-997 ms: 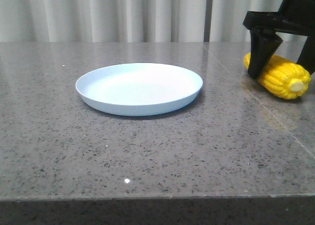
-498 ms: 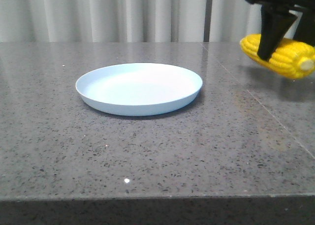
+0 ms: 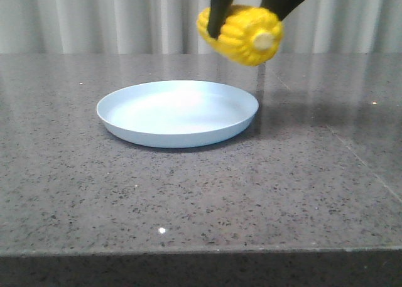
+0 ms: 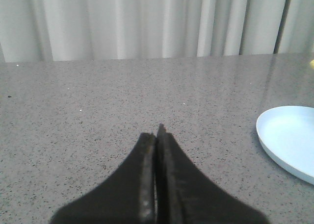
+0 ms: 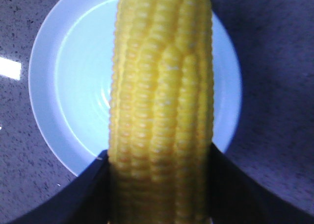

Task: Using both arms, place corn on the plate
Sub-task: 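Carry the corn with the right gripper over the plate and lower it, then open the right gripper and lift it away from the corn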

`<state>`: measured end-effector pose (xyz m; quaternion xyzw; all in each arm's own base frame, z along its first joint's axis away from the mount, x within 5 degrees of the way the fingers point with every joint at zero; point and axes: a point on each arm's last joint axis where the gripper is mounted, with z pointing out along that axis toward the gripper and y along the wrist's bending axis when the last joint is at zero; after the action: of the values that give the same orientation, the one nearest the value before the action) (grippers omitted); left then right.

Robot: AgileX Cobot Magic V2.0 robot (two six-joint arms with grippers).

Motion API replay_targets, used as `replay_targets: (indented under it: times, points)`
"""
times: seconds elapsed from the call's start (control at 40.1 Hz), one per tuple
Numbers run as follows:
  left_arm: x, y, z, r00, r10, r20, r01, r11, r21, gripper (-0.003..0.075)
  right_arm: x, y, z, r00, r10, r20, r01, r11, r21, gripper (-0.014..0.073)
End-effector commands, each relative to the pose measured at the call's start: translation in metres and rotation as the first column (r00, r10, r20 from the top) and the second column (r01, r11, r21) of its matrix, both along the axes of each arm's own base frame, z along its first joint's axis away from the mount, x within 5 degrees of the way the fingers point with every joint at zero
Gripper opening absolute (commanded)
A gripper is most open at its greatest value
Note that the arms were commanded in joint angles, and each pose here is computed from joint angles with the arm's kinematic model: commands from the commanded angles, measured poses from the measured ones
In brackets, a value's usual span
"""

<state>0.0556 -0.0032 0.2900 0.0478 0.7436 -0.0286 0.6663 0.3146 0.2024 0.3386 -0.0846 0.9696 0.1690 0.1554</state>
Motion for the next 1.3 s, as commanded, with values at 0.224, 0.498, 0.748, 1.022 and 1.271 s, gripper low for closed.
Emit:
replay_targets:
  times: [0.224, 0.498, 0.748, 1.022, 1.271]
  points:
    - [0.000, -0.002, 0.015, 0.995, -0.021, 0.098, 0.022, 1.000, -0.009, -0.0020, 0.007, 0.039, -0.003, 0.992, -0.104, 0.068, 0.094, 0.987, 0.132, 0.0154]
    - [0.000, -0.002, 0.015, 0.995, -0.021, 0.098, 0.022, 1.000, -0.009, -0.0020, 0.012, 0.042, -0.025, 0.992, -0.127, -0.022, 0.128, 0.989, 0.077, 0.0154]
    - [0.000, -0.002, 0.015, 0.995, -0.021, 0.098, 0.022, 1.000, -0.009, -0.0020, 0.009, 0.041, -0.037, 0.989, -0.116, -0.096, 0.118, 0.993, 0.009, 0.0330]
    - [0.000, -0.002, 0.015, 0.995, -0.021, 0.098, 0.022, 1.000, -0.009, -0.0020, 0.005, 0.033, 0.006, 0.993, -0.104, 0.049, 0.100, 0.992, 0.077, 0.0581]
    - [0.000, -0.002, 0.015, 0.995, -0.021, 0.098, 0.022, 1.000, -0.009, -0.0020, 0.002, -0.006, 0.061, 0.969, -0.126, 0.211, 0.121, 0.992, 0.036, 0.0553]
